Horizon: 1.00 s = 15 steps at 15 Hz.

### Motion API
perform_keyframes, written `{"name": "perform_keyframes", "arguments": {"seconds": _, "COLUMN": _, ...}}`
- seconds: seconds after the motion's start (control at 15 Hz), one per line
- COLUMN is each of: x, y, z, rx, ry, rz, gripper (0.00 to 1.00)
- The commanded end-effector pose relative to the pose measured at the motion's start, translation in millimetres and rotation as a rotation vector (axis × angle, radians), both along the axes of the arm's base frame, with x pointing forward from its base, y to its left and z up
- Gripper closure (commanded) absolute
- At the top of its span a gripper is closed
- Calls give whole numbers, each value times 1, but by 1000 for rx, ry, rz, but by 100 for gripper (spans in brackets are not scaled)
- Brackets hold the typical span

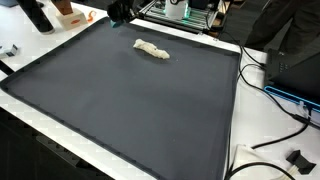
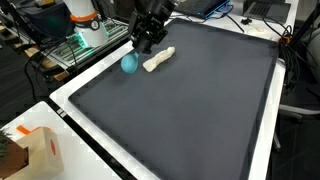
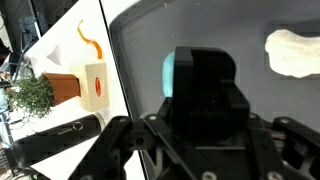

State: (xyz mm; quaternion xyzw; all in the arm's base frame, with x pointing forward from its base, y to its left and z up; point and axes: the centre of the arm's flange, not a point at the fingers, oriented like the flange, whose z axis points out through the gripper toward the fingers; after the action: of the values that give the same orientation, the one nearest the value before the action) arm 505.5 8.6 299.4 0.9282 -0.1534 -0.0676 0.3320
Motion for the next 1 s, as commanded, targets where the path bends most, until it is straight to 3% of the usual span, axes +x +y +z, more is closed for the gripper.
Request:
{"name": "perform_keyframes", "arguments": {"seconds": 0.0, "x": 10, "y": 6, "z": -13, "rx": -75, "ry": 28, "rz": 10, "gripper": 75}}
{"name": "perform_keyframes", "arguments": {"seconds": 0.53, "x": 19, "y": 20, "z": -38, "rx": -157, "ry": 87, "rz": 59, "gripper": 75}}
{"name": "perform_keyframes", "arguments": {"seconds": 0.93, "x": 15, "y": 37, "z": -52, "rx": -166, "ry": 122, "rz": 104, "gripper": 75}}
